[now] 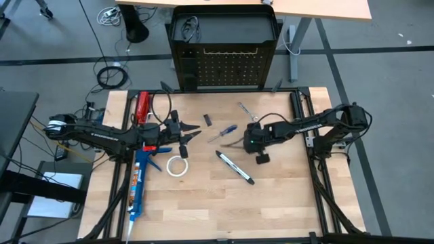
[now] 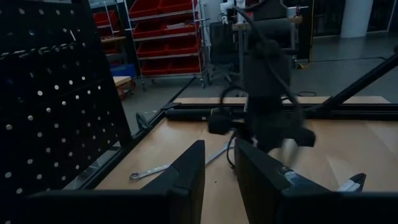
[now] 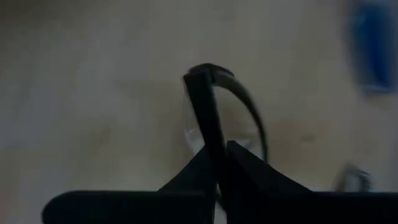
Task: Hang tools onto peg board
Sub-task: Put the black safety glasses on the top of the pegboard
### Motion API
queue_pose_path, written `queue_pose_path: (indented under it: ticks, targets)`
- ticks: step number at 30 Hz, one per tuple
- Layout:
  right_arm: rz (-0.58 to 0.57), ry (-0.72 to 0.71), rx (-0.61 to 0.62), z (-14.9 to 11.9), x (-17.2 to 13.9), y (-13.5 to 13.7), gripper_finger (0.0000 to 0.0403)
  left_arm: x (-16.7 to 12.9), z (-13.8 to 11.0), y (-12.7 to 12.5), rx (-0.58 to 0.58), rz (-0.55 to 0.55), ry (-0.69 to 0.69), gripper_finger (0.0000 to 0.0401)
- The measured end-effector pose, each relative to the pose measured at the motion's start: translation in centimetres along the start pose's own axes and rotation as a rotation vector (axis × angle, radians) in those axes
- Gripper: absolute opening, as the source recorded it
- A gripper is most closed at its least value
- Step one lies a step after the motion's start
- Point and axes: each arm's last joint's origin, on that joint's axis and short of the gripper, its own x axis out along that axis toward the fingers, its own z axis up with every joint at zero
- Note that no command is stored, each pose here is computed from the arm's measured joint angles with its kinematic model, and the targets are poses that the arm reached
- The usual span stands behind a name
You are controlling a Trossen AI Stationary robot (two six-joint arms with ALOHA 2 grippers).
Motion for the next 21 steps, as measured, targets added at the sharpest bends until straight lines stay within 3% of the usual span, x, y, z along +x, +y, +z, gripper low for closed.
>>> queue_pose_path:
  ticks: [2, 9, 16, 21]
  targets:
    - [0.013, 0.02, -0.036, 0.0, -0.1, 0.7, 0.0041, 0.0, 0.0, 0.0, 0.0, 0.0, 0.0, 0.0092]
    - [0.016, 0.038, 0.041, 0.1, -0.2, 2.0, 0.0066, 0.0, 0.0, 0.0, -0.001, 0.0, -0.001, 0.0092]
    - [0.02, 0.112, 0.011, -0.2, -0.7, 3.2, 0.0142, 0.0, 0.0, 0.0, -0.001, 0.0, -0.001, 0.0092]
    - [0.009, 0.137, 0.048, 1.1, -2.8, 3.1, 0.0196, 0.0, 0.0, 0.0, -0.005, 0.001, -0.002, 0.0092]
